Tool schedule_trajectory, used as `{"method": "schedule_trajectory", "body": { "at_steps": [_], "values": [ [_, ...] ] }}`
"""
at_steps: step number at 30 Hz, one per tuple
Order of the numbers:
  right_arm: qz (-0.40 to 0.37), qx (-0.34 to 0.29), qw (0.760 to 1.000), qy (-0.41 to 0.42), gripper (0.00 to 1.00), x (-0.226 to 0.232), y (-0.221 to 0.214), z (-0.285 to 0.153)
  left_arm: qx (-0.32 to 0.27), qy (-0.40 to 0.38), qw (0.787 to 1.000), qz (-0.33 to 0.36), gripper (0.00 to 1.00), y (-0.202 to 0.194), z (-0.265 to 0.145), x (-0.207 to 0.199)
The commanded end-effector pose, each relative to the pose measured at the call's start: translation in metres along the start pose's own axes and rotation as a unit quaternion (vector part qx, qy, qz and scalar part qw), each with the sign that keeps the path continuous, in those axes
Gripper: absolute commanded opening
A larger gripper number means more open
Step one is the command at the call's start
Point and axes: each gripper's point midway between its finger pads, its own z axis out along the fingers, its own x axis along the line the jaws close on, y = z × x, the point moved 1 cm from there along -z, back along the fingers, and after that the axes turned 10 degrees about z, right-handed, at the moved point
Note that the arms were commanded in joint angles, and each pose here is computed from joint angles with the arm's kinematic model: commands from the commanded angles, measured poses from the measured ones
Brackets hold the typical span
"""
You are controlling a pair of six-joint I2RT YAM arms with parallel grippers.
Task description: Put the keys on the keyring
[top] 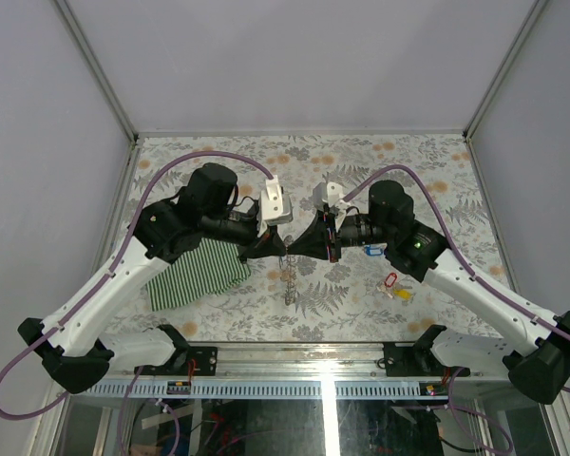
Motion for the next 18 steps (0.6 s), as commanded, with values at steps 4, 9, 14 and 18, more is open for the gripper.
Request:
{"method": "schedule_trajectory", "body": {
  "at_steps": [4,9,14,18],
  "values": [
    [-0.023,-0.022,0.999,0.009,0.0,0.004,0.021,0.003,-0.031,0.014,0.999,0.035,0.0,0.022,-0.007,0.004],
    [-0.026,-0.048,0.998,0.011,0.0,0.011,0.037,-0.001,-0.049,0.028,0.998,0.042,0.22,0.025,-0.01,0.003],
    [-0.031,-0.072,0.997,0.021,0.0,0.022,0.052,-0.006,-0.093,0.048,0.993,0.063,0.32,0.039,-0.021,-0.002],
    [-0.04,-0.091,0.995,0.026,0.0,0.03,0.064,-0.01,-0.132,0.056,0.987,0.076,0.32,0.046,-0.027,-0.009]
  ]
}}
